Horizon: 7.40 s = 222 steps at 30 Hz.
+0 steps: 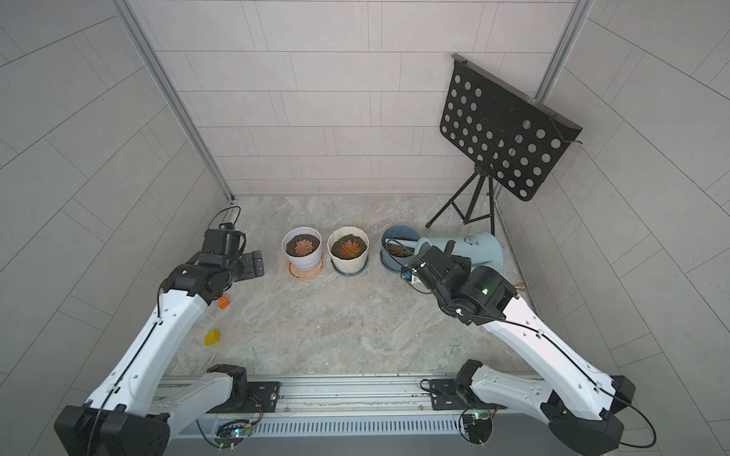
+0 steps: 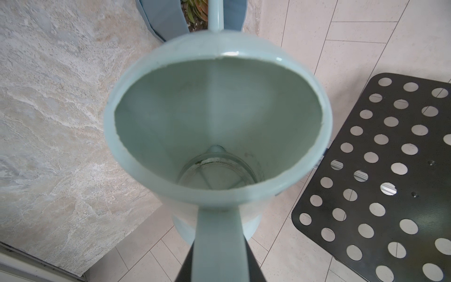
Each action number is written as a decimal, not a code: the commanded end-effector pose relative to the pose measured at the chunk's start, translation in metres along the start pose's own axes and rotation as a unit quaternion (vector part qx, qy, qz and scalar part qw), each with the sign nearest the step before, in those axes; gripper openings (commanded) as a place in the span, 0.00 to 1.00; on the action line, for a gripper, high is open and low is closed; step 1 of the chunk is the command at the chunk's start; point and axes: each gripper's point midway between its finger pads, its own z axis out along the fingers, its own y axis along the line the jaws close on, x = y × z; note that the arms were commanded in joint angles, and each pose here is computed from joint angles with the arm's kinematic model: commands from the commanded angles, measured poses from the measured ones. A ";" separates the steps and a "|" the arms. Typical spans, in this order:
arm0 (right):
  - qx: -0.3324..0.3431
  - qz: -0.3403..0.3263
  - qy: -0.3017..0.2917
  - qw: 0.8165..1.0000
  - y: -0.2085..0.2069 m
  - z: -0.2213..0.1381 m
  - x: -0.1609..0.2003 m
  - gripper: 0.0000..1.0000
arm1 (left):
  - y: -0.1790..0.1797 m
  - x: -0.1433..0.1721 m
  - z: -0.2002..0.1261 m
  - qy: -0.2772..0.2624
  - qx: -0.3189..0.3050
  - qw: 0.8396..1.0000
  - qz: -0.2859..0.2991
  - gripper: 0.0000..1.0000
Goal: Water the succulent around the soil edge
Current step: Water the soil of the potted plant with water.
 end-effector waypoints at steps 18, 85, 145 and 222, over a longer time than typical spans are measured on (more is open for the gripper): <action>0.014 0.009 0.000 1.000 0.004 -0.018 0.027 0.00 | 0.005 -0.005 -0.003 -0.003 -0.004 1.000 -0.010 0.95; 0.038 0.025 0.044 0.998 0.012 -0.037 0.085 0.00 | 0.006 -0.004 0.000 -0.002 0.000 1.000 -0.015 0.95; 0.056 0.069 -0.056 0.995 -0.034 -0.038 0.010 0.00 | 0.010 -0.005 -0.002 -0.007 -0.003 1.000 -0.020 0.95; 0.067 -0.068 -0.017 0.995 -0.045 -0.013 -0.075 0.00 | 0.005 -0.007 -0.006 -0.011 0.014 1.000 -0.025 0.94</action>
